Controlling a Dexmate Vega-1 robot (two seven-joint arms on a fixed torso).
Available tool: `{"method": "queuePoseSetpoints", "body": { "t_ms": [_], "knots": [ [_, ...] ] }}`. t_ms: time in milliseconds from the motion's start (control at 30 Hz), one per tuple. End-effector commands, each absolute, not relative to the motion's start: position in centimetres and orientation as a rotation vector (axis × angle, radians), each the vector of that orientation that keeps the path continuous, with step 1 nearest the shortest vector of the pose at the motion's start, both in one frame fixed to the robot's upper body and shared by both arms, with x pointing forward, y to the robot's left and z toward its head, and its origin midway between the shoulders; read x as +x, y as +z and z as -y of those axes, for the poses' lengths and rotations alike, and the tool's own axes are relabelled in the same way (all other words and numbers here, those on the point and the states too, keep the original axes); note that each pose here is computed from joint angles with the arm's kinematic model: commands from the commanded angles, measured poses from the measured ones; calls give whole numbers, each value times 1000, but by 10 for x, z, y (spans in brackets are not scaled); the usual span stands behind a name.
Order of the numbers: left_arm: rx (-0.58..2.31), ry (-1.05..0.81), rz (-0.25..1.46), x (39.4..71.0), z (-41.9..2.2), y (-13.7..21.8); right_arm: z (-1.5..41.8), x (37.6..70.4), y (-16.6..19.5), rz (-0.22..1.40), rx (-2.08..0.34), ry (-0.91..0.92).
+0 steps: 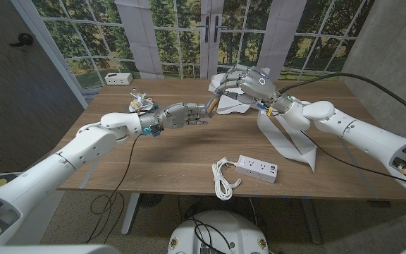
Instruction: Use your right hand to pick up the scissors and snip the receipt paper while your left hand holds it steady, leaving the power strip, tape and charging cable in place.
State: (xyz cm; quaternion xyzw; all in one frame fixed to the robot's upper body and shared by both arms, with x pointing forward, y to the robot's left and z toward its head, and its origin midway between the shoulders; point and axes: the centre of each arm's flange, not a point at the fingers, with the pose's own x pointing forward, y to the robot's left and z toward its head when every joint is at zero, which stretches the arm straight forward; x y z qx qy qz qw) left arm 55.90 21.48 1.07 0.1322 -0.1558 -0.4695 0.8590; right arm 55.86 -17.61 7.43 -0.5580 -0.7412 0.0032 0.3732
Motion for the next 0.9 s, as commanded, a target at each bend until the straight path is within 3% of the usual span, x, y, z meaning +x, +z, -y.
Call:
{"method": "queuePoseSetpoints", "body": {
  "t_ms": [33, 900],
  "knots": [
    [276, -995, 319, 562, -211, 11, 175, 560, 76, 1902, -1422, 7],
    [276, -1001, 322, 568, -207, 14, 169, 560, 79, 1876, -1474, 27]
  ]
}}
